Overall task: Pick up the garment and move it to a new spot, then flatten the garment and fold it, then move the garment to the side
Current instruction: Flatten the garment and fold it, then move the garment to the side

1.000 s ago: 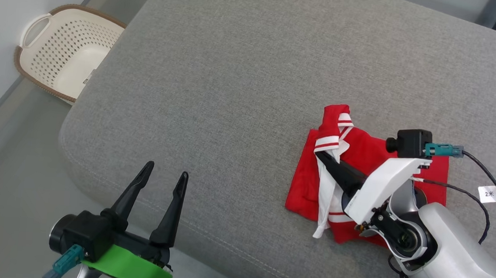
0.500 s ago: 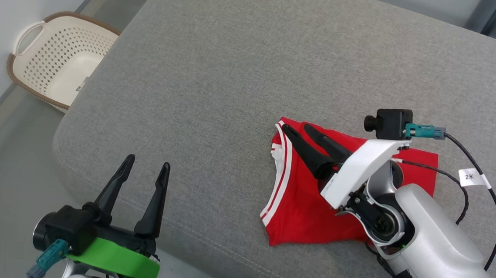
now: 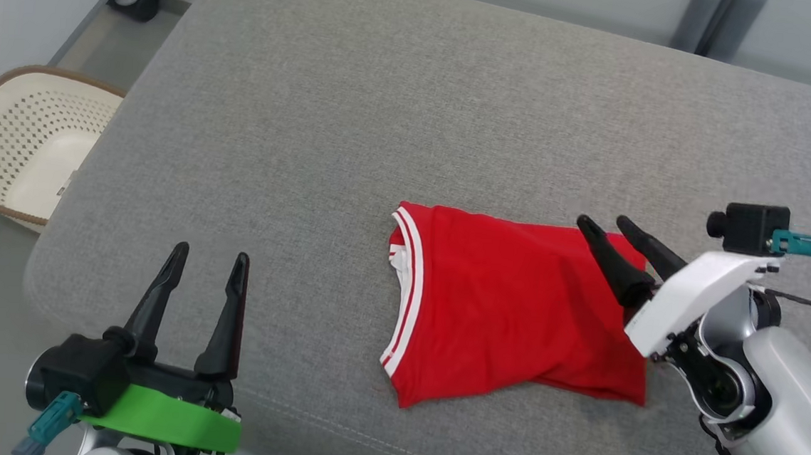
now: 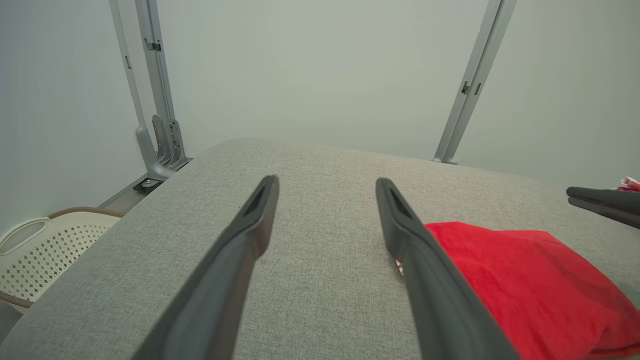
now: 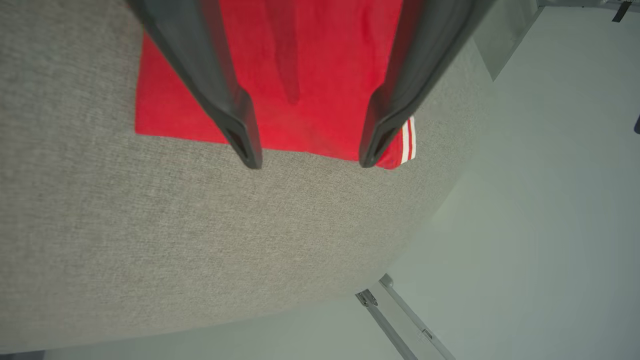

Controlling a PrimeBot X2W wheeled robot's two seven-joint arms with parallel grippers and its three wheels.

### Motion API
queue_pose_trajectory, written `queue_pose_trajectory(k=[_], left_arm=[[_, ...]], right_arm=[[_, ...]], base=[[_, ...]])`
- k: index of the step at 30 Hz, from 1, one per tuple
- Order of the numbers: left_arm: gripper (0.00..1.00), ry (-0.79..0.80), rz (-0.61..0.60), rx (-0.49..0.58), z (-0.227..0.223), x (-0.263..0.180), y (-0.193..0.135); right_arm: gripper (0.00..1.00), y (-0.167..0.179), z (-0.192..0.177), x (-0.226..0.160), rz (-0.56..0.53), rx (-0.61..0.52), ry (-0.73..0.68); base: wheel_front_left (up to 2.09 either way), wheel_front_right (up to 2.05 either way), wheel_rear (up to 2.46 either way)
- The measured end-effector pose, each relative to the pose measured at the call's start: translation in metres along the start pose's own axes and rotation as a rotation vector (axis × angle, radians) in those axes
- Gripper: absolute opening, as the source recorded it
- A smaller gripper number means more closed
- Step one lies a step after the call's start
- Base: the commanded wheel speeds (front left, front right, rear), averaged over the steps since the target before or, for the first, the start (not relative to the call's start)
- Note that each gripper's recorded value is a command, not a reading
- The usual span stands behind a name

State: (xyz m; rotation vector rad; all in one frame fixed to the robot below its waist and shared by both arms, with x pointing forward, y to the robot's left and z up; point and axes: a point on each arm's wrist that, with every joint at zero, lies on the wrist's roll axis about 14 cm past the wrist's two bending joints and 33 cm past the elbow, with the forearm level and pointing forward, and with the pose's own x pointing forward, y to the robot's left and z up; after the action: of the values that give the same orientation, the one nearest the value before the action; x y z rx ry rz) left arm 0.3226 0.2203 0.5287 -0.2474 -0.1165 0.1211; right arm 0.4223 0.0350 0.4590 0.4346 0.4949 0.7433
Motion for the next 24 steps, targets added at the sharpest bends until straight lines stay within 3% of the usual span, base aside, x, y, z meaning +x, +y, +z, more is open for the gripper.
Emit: queue_pose_trajectory(k=[5,12,17,24], left_arm=[[1.00,0.005,-0.044,-0.017,-0.003,0.005,-0.014],[1.00,0.037,-0.058,-0.017,-0.013,0.008,-0.018],[1.00,0.059,-0.059,-0.013,-0.021,0.009,-0.020],[1.00,0.062,-0.049,-0.003,-0.021,0.010,-0.017]], right_arm=[[1.00,-0.043,-0.018,-0.028,-0.131,0.001,0.049],[1.00,-0.068,-0.053,-0.041,-0.195,0.040,0.150],[1.00,-0.073,-0.067,-0.036,-0.203,0.102,0.180],[1.00,-0.057,-0.076,-0.014,-0.131,0.152,0.221]], base=[[0.00,0.00,0.00],[0.00,0.00,0.00],[0.00,0.00,0.00],[0.00,0.00,0.00]])
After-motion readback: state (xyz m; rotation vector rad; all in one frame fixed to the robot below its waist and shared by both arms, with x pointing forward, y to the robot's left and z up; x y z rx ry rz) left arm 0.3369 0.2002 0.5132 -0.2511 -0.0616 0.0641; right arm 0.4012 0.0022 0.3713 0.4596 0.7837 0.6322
